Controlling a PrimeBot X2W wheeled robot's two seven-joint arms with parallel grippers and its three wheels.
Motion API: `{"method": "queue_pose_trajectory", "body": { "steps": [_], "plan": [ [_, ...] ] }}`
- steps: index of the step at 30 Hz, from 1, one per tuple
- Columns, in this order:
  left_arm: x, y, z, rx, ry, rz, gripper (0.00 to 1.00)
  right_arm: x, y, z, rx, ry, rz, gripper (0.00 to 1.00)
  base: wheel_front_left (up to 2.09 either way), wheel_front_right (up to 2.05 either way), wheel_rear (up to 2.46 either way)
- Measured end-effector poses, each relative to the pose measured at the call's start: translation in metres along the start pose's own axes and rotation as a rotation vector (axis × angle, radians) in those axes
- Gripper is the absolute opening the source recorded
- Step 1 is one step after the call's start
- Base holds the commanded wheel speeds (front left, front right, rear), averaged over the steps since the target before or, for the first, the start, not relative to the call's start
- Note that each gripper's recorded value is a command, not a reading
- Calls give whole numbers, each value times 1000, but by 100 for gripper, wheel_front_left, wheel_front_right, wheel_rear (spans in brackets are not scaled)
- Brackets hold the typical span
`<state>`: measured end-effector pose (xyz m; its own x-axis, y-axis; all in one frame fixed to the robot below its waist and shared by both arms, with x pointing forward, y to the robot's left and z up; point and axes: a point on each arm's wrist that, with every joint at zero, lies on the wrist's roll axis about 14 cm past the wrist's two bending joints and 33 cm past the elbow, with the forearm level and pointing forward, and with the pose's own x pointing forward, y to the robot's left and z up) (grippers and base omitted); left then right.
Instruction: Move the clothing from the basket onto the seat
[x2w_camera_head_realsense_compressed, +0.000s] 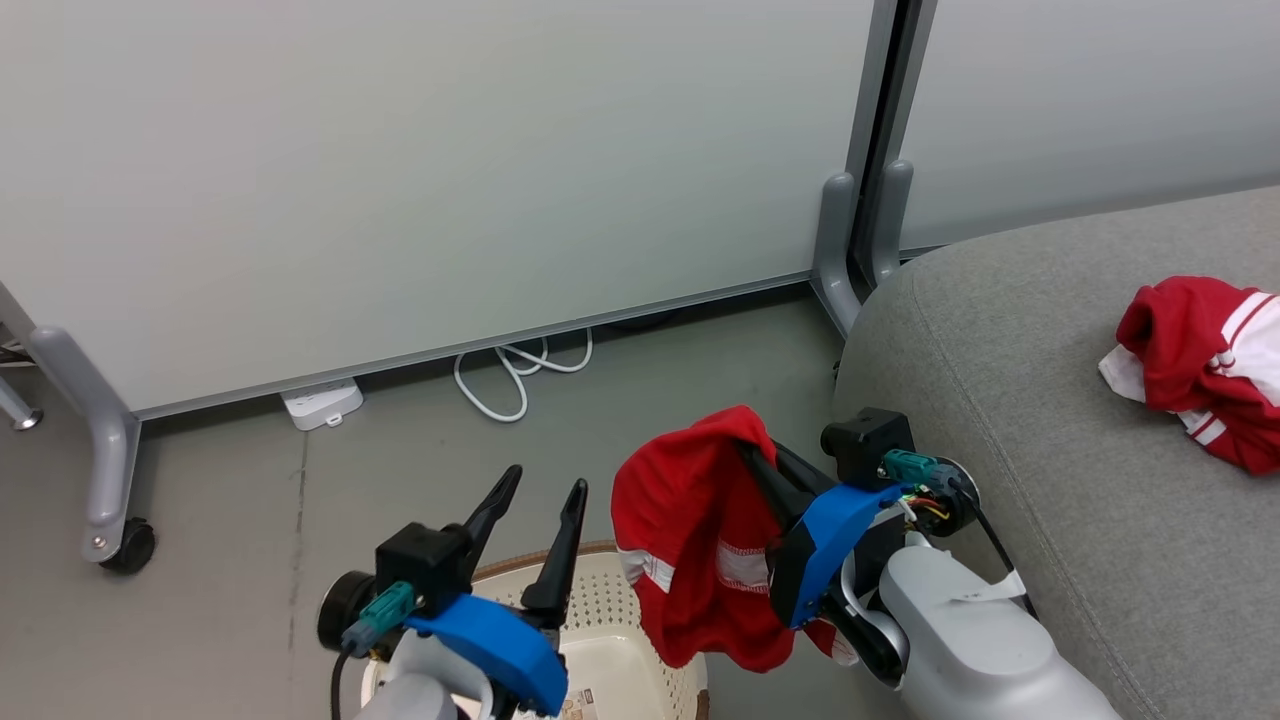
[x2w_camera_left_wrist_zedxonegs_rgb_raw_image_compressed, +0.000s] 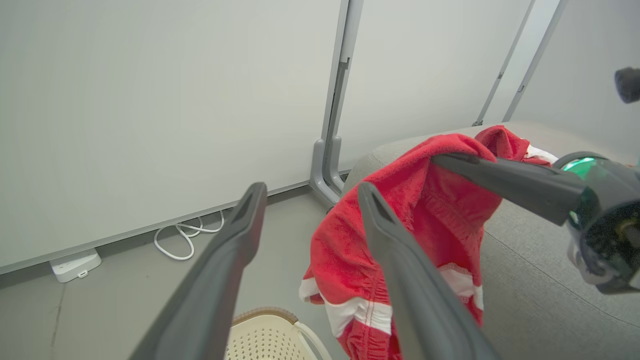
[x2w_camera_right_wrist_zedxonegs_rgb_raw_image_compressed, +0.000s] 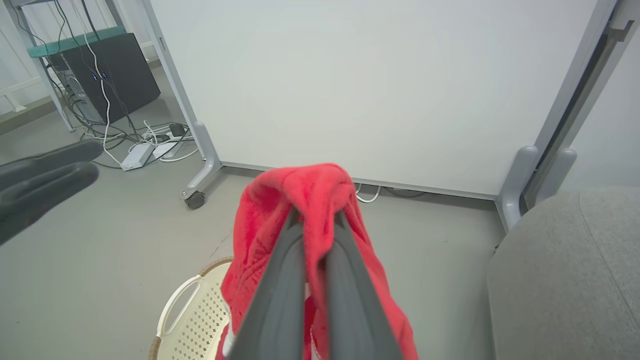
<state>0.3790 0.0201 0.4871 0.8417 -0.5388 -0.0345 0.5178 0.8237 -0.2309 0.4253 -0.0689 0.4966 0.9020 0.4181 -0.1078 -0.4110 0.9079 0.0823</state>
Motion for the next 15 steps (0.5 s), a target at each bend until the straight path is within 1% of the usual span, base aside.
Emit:
{"method": "queue_pose_trajectory", "body": {
  "steps": [7,15],
  "plan": [
    [-28,19,8,-13,-71,83,100,5,5,6,-4,-18,14,0,0,0,0],
    [-44,30,5,-8,-87,135,100,5,7,7,-22,-23,22,0,0,0,0]
  ]
}}
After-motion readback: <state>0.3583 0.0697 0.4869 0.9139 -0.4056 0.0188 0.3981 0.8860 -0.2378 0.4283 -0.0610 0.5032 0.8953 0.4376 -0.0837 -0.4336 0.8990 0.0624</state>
